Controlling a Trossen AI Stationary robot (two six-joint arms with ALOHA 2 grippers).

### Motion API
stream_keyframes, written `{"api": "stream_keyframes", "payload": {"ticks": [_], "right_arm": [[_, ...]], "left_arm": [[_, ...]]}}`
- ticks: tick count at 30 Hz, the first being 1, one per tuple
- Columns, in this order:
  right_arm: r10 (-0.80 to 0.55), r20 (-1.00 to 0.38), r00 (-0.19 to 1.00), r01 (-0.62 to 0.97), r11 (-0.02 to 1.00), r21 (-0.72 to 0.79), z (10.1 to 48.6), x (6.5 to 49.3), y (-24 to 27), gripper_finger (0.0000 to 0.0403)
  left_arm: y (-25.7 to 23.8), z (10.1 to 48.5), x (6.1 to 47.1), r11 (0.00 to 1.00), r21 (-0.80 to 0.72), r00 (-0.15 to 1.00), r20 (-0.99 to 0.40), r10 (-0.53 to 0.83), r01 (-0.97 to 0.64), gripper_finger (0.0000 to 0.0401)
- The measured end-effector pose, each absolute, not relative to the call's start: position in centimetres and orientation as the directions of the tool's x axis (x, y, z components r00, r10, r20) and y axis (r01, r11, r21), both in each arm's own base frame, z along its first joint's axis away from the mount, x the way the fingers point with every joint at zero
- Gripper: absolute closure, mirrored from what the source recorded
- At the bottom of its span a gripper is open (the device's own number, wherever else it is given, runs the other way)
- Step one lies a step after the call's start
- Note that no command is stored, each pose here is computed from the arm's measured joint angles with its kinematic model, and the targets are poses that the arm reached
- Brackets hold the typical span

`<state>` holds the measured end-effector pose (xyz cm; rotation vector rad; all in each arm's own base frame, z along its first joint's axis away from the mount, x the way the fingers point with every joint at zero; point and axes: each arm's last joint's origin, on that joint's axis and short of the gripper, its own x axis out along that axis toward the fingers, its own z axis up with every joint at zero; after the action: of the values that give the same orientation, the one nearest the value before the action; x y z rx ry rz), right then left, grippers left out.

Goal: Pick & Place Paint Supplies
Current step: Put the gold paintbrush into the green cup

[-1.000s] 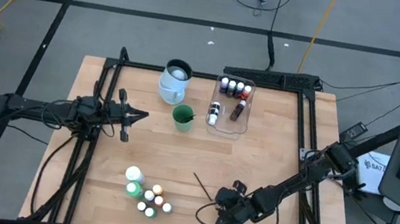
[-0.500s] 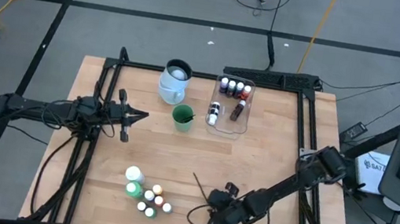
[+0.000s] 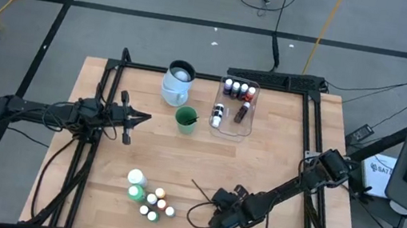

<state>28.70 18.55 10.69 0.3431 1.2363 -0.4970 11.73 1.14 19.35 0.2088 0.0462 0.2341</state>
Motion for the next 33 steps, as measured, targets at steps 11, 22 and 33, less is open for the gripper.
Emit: {"api": "stream_keyframes", "payload": {"ticks": [11, 22, 33], "right_arm": [[-0.185, -0.946, 0.266, 0.477, 0.878, -0.038, 10.73, 28.8, 18.54, 0.0267], [-0.089, -0.952, 0.293, 0.364, 0.931, 0.025, 10.82, 29.34, 19.06, 0.0323], [-0.083, -0.952, 0.295, 0.337, 0.941, 0.022, 10.82, 29.37, 19.09, 0.0395]], "left_arm": [[1.14, 19.35, 11.73, 0.95, 0.217, 0.972, -0.021, 0.235, -0.225, 0.0375], [1.14, 19.35, 11.72, 0.95, 0.217, 0.972, -0.021, 0.235, -0.225, 0.0375], [1.14, 19.35, 11.72, 0.95, 0.217, 0.972, -0.022, 0.235, -0.225, 0.0375]]}}
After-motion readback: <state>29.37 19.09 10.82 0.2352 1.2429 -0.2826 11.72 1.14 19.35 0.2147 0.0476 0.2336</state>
